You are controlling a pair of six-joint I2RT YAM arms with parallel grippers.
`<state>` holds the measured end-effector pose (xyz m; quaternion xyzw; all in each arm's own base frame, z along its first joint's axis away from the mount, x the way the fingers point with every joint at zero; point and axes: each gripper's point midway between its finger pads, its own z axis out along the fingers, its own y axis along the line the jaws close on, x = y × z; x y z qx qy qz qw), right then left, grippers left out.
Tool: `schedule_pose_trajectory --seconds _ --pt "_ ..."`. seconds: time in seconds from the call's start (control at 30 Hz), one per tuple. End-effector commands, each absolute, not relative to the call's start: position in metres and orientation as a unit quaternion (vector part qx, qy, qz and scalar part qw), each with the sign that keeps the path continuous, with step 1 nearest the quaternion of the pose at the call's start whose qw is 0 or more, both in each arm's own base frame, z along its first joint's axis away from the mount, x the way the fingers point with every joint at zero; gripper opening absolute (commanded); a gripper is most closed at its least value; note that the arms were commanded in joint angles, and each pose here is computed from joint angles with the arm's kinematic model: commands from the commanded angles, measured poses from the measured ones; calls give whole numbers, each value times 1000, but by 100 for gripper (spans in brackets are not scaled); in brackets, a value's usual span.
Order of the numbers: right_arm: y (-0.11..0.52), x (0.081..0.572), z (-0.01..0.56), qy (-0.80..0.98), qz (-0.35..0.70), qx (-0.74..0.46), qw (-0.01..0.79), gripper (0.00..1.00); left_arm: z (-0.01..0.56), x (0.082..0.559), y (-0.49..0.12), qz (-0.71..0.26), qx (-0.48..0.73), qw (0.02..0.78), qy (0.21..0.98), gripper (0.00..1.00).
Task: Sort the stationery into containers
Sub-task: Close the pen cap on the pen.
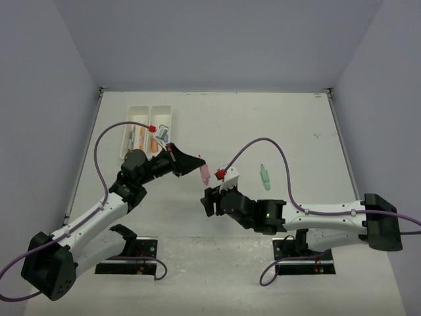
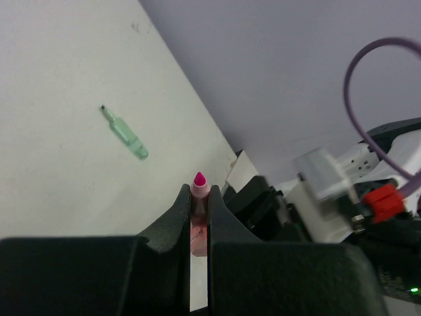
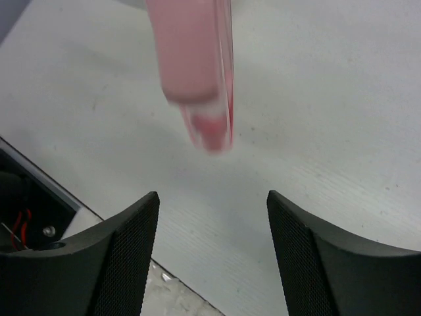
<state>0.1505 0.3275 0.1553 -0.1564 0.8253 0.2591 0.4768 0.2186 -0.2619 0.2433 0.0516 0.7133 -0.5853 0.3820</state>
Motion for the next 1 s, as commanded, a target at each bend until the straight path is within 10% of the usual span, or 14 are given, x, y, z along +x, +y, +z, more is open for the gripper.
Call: schedule_pose_trajectory --seconds 0.0,0.37,0.97 --pt "320 132 175 822 313 -157 449 64 296 218 -265 -620 101 439 643 0" --pt "309 128 250 751 539 -95 369 51 264 200 -270 -646 116 397 642 0" --pt "331 160 264 748 556 -105 346 46 270 164 -287 -690 133 351 619 0"
